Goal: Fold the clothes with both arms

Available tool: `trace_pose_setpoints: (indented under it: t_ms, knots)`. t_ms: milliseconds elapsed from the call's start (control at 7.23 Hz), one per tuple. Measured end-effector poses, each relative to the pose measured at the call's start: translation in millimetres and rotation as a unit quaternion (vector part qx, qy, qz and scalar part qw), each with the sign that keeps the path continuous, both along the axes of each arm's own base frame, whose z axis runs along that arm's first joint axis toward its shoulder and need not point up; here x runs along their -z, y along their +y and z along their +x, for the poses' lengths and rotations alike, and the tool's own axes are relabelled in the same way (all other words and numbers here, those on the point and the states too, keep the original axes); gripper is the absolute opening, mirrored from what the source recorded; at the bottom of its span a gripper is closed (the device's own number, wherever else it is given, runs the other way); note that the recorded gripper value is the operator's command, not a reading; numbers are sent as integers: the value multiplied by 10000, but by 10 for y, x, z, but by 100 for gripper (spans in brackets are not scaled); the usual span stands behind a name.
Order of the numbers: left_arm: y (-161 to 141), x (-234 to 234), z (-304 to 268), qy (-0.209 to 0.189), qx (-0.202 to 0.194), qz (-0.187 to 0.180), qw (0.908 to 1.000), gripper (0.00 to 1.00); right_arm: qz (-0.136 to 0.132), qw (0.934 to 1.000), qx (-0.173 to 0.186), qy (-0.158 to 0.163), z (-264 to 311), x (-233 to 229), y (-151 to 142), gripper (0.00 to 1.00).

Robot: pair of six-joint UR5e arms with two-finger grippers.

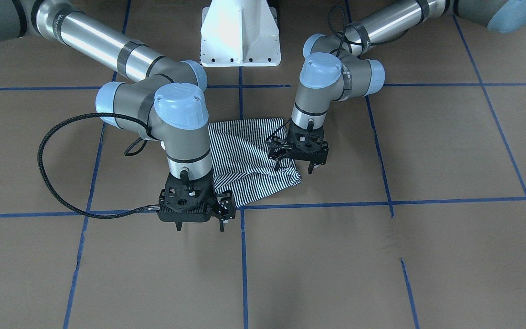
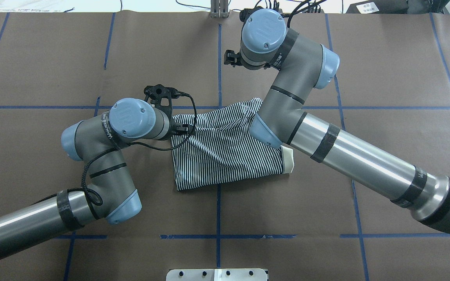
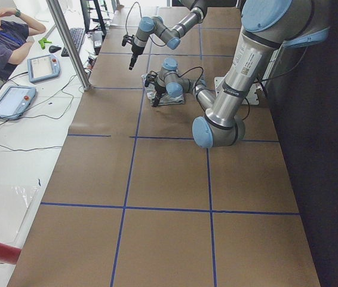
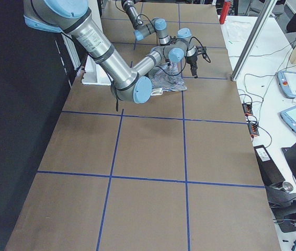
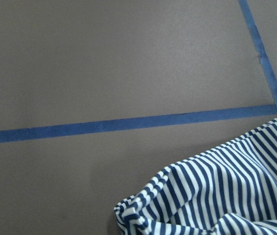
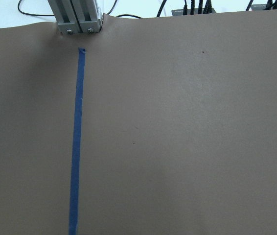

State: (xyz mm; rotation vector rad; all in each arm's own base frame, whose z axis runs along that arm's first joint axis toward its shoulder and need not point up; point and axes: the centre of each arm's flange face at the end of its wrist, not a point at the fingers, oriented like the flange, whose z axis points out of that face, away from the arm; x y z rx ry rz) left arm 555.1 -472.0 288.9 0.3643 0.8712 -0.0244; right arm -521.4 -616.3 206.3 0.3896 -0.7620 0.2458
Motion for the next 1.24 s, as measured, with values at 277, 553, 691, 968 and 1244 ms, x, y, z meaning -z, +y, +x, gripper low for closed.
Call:
trace_pose_setpoints:
  t_ms: [277, 553, 691, 968, 1244]
  knots:
    - [-96, -47, 30, -79, 36, -28, 10000, 100, -15, 10000, -2, 12, 2, -42, 7, 100]
    - [-397, -192, -136, -254, 190, -20, 9995, 100, -21, 10000, -5, 15, 12, -75, 19, 100]
    - [-597, -283, -279, -394, 237, 60, 9989, 100, -17, 10000, -3, 9, 34, -104, 45, 100]
    - [-946, -362, -609, -578, 298, 266, 9975, 100, -5, 10000, 0, -17, 82, -137, 94, 100]
    - [-1069, -243, -881, -434, 175, 348, 9983, 100, -127, 9998, 115, -33, 138, -203, 88, 100]
